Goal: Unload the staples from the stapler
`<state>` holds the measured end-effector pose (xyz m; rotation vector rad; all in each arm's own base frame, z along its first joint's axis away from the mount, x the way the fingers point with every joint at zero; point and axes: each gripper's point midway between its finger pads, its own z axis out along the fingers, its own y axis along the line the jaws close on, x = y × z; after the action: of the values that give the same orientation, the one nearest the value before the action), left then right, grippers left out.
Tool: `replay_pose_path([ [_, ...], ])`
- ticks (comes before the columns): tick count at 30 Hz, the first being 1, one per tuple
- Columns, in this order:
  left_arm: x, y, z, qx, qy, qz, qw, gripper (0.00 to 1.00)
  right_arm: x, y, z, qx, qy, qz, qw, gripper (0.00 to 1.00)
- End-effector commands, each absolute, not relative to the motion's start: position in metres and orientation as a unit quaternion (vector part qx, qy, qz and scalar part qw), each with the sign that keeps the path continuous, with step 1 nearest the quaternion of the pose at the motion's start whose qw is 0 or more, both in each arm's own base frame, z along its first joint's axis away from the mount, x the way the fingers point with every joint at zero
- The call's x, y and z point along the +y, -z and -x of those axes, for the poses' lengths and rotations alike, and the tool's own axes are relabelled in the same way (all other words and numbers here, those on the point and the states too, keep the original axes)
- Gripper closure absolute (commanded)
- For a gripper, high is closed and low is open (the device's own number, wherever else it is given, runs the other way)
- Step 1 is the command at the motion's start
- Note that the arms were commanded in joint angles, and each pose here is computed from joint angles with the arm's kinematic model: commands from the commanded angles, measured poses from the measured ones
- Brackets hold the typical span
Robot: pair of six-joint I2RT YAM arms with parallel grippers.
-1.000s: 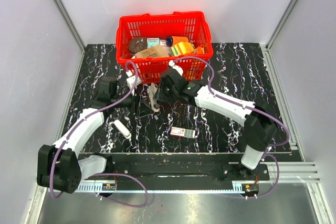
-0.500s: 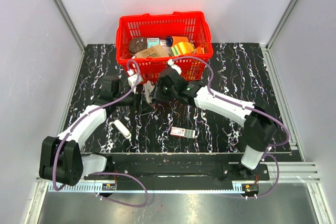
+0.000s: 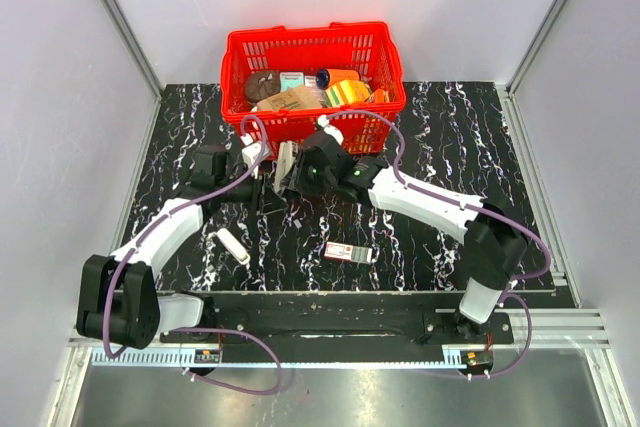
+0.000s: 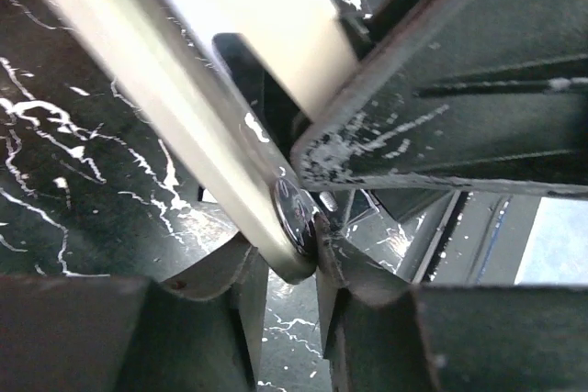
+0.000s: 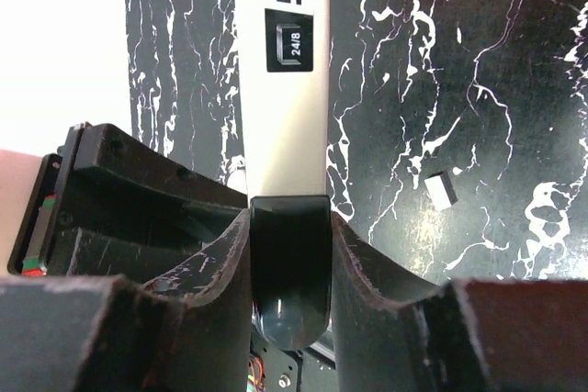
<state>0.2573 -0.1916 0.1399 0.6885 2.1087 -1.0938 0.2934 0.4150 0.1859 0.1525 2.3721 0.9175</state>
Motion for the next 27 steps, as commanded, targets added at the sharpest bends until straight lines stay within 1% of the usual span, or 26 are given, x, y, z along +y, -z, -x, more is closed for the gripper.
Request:
replay_pose_path([
  [1, -0.191, -0.159, -0.269, 0.776, 0.394, -0.308, 0.384, 0.76, 0.435, -0.229, -0.287, 0.855, -0.416, -0.056, 0.305, 1.00],
  [4, -0.190, -0.160, -0.269, 0.775, 0.385, -0.313, 0.390, 0.82, 0.435, -0.227, -0.285, 0.856, -0.416, -0.054, 0.302, 1.00],
  [10, -0.184, -0.164, -0.272, 0.772, 0.362, -0.323, 0.411, 0.85, 0.434, -0.217, -0.280, 0.864, -0.409, -0.043, 0.291, 1.00],
  [17, -0.164, -0.155, -0.289, 0.777, 0.273, -0.360, 0.440, 1.00, 0.414, -0.195, -0.270, 0.880, -0.373, -0.012, 0.293, 1.00],
  [21, -0.154, -0.145, -0.298, 0.781, 0.231, -0.373, 0.444, 1.00, 0.405, -0.186, -0.262, 0.887, -0.361, 0.006, 0.289, 1.00],
  [27, -0.146, -0.139, -0.304, 0.779, 0.198, -0.387, 0.451, 1.00, 0.389, -0.171, -0.255, 0.895, -0.345, 0.008, 0.283, 1.00],
])
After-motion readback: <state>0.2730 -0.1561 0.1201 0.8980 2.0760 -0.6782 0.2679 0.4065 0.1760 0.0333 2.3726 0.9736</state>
